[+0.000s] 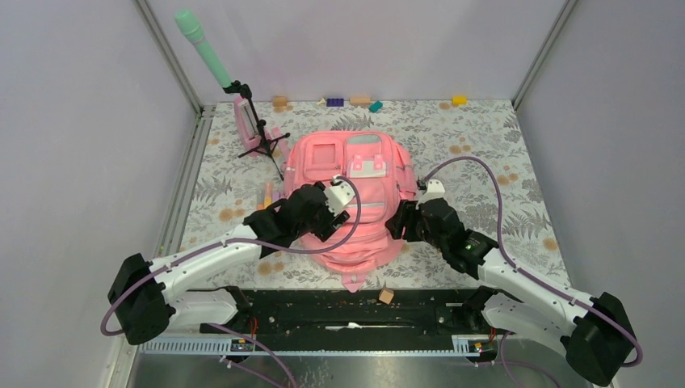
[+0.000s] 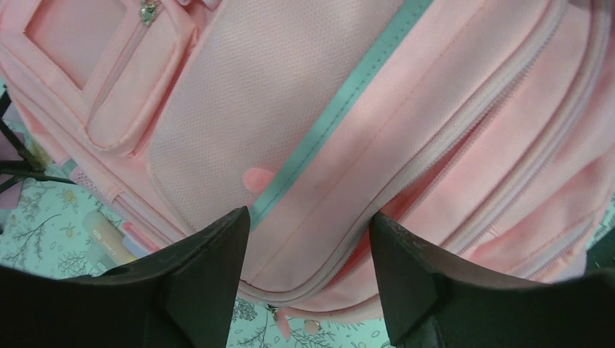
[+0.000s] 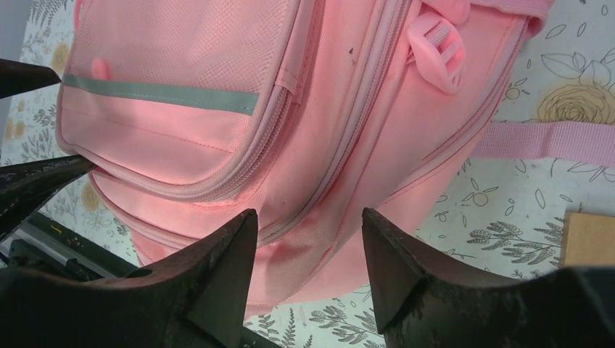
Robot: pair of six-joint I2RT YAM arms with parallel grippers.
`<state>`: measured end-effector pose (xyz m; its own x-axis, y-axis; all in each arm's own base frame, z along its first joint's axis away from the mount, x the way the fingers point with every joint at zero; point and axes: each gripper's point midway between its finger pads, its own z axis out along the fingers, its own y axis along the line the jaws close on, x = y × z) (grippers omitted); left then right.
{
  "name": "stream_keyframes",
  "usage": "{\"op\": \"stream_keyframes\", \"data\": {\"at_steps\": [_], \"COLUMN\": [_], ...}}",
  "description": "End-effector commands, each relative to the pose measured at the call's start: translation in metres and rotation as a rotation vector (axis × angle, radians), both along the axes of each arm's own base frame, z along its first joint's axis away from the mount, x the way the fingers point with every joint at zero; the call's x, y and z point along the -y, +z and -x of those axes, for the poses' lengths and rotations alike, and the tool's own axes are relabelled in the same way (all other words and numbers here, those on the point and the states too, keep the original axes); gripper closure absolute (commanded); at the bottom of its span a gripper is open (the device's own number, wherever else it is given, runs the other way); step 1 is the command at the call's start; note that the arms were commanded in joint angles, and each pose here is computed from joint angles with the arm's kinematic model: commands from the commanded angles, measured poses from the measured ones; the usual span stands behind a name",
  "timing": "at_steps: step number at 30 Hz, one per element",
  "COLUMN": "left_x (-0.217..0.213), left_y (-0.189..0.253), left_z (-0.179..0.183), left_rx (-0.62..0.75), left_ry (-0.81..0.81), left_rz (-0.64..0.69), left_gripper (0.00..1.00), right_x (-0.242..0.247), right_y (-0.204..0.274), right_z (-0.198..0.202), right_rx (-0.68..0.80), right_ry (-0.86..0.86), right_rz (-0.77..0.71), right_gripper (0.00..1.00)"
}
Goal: Pack the student bag
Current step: Unzip the student bag at the center of the board.
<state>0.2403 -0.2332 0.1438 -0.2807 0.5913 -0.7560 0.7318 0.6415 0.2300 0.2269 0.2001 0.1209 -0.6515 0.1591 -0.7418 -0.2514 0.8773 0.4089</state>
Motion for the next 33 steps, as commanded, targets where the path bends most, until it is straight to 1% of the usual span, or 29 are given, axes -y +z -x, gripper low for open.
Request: {"op": "stream_keyframes", "data": {"at_steps": [1, 4, 5, 7, 10, 12, 15, 20, 23, 25, 29, 33], "left_x": [0.010, 0.017, 0.019, 0.023, 0.024, 0.021, 0.015, 0.010, 0.017, 0.019, 0.017, 0.015], "left_y": [0.047, 0.045, 0.045, 0.044, 0.048, 0.057, 0.072, 0.101, 0.107, 0.108, 0.112, 0.118], "left_z": [-0.039, -0.041, -0.042, -0.042, -0.042, -0.045, -0.044, -0.038, -0.032, -0.031, -0.033, -0.033], "left_rx": [0.185, 0.209, 0.215, 0.225, 0.256, 0.292, 0.338, 0.391, 0.375, 0.363, 0.365, 0.369], "left_ry": [0.122, 0.108, 0.109, 0.100, 0.101, 0.124, 0.142, 0.134, 0.070, 0.060, 0.063, 0.068], "left_rz": [0.112, 0.120, 0.118, 0.117, 0.130, 0.151, 0.196, 0.287, 0.300, 0.300, 0.297, 0.315], "left_gripper": [0.33, 0.32, 0.32, 0.38, 0.69, 0.86, 1.00, 1.00, 1.00, 1.00, 1.00, 1.00], "right_x": [-0.004, -0.008, -0.008, -0.009, -0.007, -0.004, -0.004, -0.010, -0.025, -0.032, -0.046, -0.065], "right_y": [0.004, 0.003, 0.001, -0.002, -0.001, 0.007, 0.027, 0.070, 0.095, 0.109, 0.121, 0.122], "right_z": [-0.005, -0.005, -0.005, -0.005, -0.005, -0.005, -0.005, -0.006, -0.006, -0.012, -0.028, -0.031], "right_rx": [0.002, -0.003, -0.010, -0.026, -0.011, 0.040, 0.165, 0.447, 0.598, 0.680, 0.768, 0.777], "right_ry": [-0.055, -0.075, -0.083, -0.097, -0.107, -0.095, -0.007, 0.210, 0.359, 0.414, 0.503, 0.626], "right_rz": [-0.095, -0.146, -0.157, -0.173, -0.185, -0.193, -0.168, -0.027, 0.041, 0.088, 0.196, 0.244], "right_gripper": [0.39, 0.39, 0.37, 0.35, 0.35, 0.34, 0.34, 0.31, 0.30, 0.29, 0.28, 0.29]}}
